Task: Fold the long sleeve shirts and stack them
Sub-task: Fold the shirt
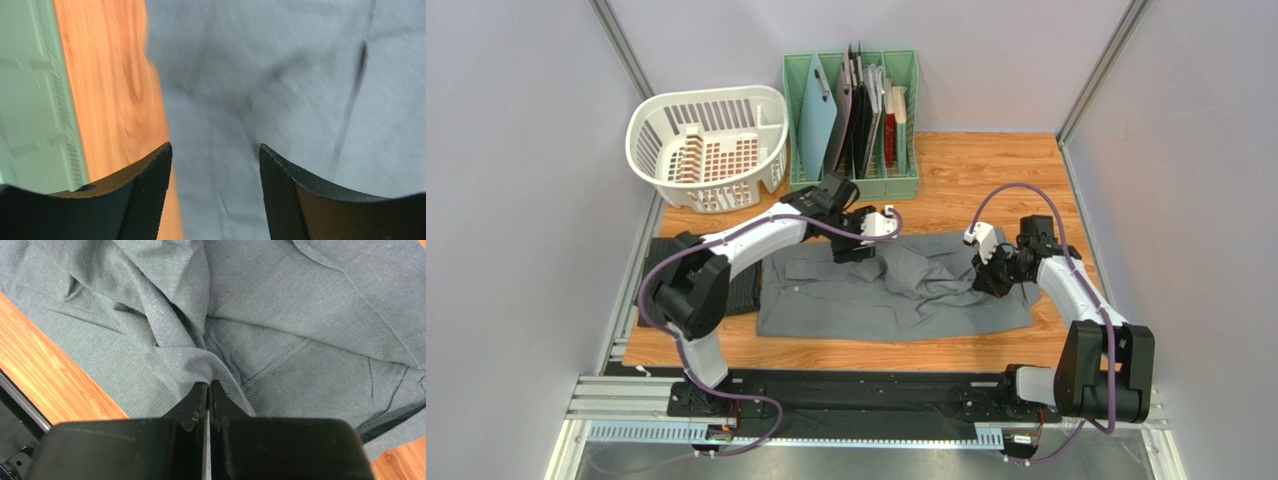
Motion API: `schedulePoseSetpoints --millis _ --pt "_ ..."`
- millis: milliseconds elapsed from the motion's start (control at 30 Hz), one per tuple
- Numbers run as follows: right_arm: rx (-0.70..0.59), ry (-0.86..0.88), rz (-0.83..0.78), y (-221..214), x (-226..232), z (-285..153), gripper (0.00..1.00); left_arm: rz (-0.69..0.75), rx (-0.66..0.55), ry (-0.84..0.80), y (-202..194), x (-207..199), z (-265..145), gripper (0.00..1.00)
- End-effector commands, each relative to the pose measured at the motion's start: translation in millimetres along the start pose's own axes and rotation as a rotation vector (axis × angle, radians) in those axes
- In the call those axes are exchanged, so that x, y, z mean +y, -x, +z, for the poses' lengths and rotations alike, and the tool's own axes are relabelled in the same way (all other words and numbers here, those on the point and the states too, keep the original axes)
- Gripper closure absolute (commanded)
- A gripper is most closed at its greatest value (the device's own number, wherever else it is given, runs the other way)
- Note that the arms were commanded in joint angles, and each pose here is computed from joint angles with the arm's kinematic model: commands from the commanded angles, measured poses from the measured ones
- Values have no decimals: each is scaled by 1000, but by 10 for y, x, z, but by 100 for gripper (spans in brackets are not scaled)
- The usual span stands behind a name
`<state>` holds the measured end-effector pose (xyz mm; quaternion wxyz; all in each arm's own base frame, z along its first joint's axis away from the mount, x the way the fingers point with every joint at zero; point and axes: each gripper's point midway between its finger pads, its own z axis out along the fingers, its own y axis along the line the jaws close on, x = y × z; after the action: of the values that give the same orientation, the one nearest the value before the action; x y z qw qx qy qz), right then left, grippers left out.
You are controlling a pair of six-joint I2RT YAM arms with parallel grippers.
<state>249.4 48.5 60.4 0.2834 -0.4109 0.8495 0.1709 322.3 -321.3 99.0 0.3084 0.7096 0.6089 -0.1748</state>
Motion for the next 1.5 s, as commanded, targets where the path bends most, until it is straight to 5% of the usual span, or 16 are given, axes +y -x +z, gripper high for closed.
schedulePoseSetpoints --millis 0,133,500,567,633,700,800,1033,1167,1300,1433,1467 --pt "-38 -42 -38 155 -134 -59 100 -78 -33 -11 30 -391 -414 30" --pt "-48 -39 -34 185 -155 -43 100 -26 -2 -2 -124 -627 -402 30" --pt "-42 -38 -34 240 -210 -61 100 -88 21 104 -23 -456 121 30" --pt "-39 -42 -35 232 -214 -71 100 -100 23 104 38 -385 158 39" --pt "-40 -40 -38 225 -196 -71 100 -131 70 26 -26 -499 165 75" --pt "-40 -38 -41 222 -192 -68 100 -154 29 -26 163 -454 39 100" --pt "-33 -41 -50 198 -184 -75 100 -249 -3 -178 318 -640 -347 100" --pt "-41 -38 -134 155 -67 -137 100 -710 26 -612 286 -1454 -1365 100" --pt "-49 -32 -173 113 19 -151 100 -904 -44 -753 333 -1635 -1570 100" --pt "-43 -24 -195 71 56 -146 100 -1096 -135 -796 387 -1251 -1392 100" --pt "-32 -18 -184 64 25 -121 100 -1136 -211 -639 250 -418 -1015 100" --pt "-32 -11 -167 68 25 -113 100 -1141 -211 -592 188 -262 -974 87"
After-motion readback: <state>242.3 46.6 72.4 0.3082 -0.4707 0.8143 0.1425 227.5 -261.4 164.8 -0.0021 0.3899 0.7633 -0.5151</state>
